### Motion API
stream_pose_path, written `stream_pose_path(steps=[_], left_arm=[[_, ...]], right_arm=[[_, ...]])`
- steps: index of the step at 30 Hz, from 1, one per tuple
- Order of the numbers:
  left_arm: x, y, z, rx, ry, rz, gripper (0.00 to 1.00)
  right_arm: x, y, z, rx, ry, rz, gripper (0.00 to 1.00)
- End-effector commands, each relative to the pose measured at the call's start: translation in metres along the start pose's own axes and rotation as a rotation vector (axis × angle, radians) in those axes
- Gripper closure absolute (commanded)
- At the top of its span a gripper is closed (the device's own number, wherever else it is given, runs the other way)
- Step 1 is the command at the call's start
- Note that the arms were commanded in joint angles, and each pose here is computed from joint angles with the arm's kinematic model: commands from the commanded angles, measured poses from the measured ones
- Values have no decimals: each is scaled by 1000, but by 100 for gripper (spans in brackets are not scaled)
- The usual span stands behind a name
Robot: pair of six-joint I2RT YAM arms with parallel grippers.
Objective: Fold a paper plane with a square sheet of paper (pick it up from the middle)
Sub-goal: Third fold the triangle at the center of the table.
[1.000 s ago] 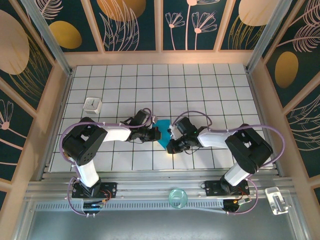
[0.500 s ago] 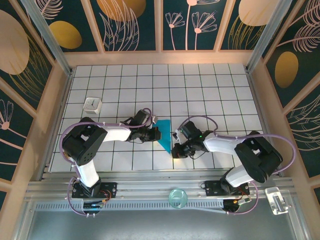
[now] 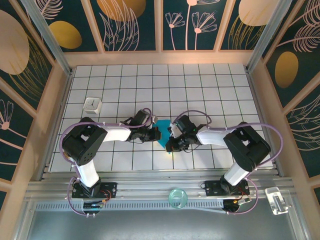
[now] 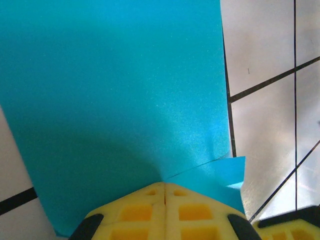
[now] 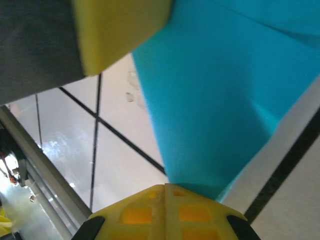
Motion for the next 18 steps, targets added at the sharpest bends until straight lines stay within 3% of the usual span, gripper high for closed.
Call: stream_pose_path(steps=[1,7,13,18], left_arm=[[-7,-16,36,66,197,61,100],[-5,-8,26,55,173,51,97],[15,8,-9,58,28,-18,73],[37,-3,-26,122,-119,-49,69]], right_arm=[[-2,-3,-8,11,4,12,100],[-8,-19,-23,-28,-21,48,100],[-9,-31,-31,-61,-45,64,100],[-10,-32,-33,-74,-53,64,100]])
Point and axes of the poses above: each hand's point on the last joint's axis, 136 mm out from that joint toward the fingers, its own x axis back along the fingers, its own z axis along the line the jaws close on, y = z × x, the point moved 9 cm from there along x, back along the fingers, and after that the axes turned 4 degrees about x, right-handed, at the moved point
